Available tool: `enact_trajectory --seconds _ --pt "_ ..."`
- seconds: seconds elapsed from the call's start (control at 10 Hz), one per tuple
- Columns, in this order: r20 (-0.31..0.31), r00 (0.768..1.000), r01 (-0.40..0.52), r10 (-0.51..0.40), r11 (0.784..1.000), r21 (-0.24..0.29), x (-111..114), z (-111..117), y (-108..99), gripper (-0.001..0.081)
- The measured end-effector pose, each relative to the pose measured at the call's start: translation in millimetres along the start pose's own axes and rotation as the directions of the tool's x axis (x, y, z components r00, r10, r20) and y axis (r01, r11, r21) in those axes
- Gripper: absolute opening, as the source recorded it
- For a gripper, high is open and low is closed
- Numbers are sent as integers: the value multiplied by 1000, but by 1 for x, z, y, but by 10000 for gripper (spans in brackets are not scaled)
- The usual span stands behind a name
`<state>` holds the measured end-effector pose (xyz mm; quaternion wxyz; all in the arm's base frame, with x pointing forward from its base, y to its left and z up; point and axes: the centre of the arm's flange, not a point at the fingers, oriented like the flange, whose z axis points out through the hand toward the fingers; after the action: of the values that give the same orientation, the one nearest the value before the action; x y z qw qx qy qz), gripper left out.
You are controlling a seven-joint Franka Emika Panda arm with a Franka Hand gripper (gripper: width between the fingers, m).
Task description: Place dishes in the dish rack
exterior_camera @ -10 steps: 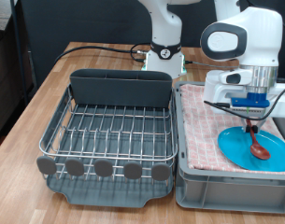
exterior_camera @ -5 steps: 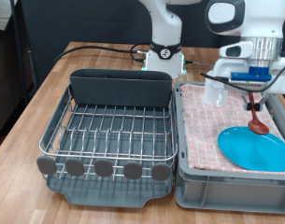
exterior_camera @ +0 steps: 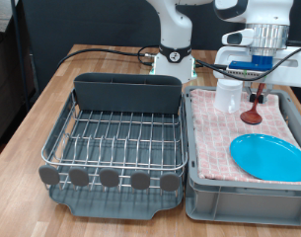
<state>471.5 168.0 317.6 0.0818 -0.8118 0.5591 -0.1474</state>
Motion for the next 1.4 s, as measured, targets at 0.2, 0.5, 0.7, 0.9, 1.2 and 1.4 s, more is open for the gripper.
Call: enact_trajectory --seconds 0.2,0.5,0.7,0.9,1.2,1.4 --pt "-27 993 -117 116 992 -37 19 -3 16 89" --pt "-63 951 -307 302 946 -100 43 -15 44 88" --pt "-73 911 -412 406 904 -116 56 -25 62 88" --pt "-93 857 -515 507 850 -108 68 -37 80 88" --pt "-113 786 -617 608 783 -74 73 -49 97 88" --pt "-131 761 -647 635 757 -91 78 -48 103 88"
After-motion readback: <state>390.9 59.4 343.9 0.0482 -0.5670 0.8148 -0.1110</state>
